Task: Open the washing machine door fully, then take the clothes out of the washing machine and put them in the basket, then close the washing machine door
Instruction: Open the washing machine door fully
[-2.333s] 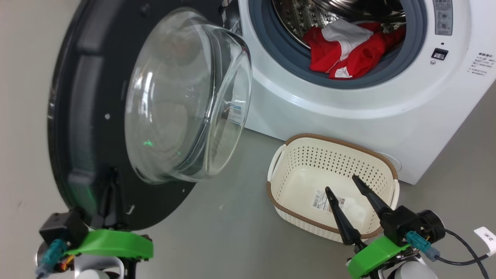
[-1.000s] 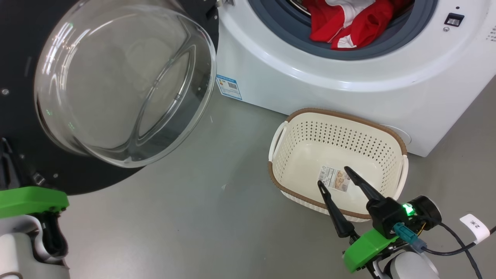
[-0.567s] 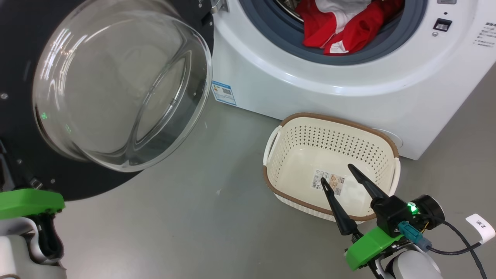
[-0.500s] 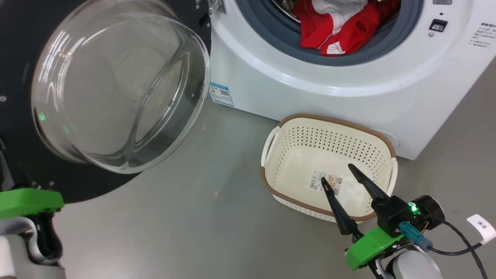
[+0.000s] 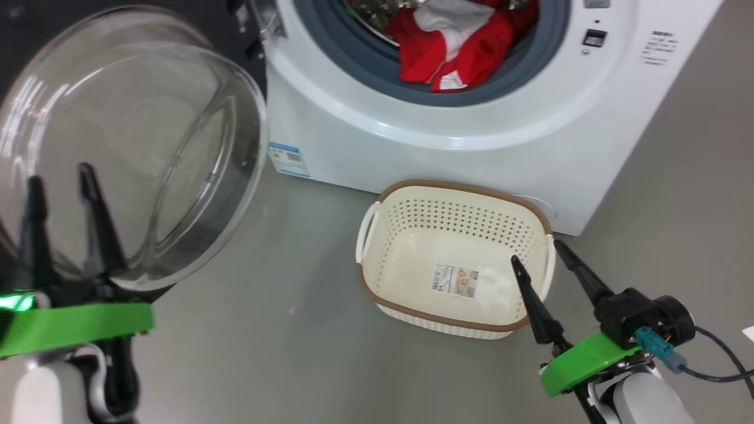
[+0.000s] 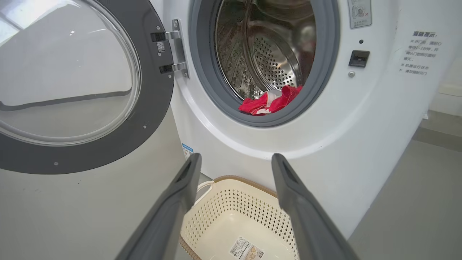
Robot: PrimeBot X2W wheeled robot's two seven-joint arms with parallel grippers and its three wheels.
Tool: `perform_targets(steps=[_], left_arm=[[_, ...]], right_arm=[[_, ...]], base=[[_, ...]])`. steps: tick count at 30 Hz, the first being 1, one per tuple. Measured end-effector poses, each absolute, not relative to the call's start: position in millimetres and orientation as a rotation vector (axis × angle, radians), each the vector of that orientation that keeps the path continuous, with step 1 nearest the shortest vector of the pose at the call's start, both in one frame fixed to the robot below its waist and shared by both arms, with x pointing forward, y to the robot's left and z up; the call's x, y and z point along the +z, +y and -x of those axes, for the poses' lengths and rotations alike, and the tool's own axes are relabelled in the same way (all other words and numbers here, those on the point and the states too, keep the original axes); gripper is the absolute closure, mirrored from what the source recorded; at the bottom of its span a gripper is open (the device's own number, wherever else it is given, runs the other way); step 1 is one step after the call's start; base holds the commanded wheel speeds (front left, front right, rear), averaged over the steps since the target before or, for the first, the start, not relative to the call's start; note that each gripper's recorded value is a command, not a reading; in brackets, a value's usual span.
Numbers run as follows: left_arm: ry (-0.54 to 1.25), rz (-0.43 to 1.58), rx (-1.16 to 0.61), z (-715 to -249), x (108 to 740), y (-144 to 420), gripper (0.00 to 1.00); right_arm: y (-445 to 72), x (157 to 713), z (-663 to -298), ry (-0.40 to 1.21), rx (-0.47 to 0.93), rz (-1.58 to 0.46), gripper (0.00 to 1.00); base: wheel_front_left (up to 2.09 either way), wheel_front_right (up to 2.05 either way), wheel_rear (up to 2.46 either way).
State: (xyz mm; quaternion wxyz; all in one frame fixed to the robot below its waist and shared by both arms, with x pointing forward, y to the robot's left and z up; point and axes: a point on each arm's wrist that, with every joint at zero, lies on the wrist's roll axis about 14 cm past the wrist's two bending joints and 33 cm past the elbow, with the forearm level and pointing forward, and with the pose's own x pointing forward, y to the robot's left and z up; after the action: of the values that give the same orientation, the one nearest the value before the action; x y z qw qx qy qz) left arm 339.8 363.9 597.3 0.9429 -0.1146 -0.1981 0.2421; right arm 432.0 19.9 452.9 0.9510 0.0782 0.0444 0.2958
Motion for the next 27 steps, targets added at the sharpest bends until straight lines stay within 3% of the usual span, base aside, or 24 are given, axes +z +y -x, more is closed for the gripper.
perform_targets(steps=[12,27], left_arm=[[-0.351,0.345,0.168,-392.2,590.6,264.8,0.00],[-0.197,0.279,-0.021,-399.0,549.0,208.1,0.00]], right_arm=[[-64.4,484.6,-450.9,-0.017,0.358,-0.166,0.00],[-137.5,508.2,-424.3,-0.082,0.171,-0.141,0.00]], base=[[0.00,0.00,0.00],[0.00,0.00,0.00]])
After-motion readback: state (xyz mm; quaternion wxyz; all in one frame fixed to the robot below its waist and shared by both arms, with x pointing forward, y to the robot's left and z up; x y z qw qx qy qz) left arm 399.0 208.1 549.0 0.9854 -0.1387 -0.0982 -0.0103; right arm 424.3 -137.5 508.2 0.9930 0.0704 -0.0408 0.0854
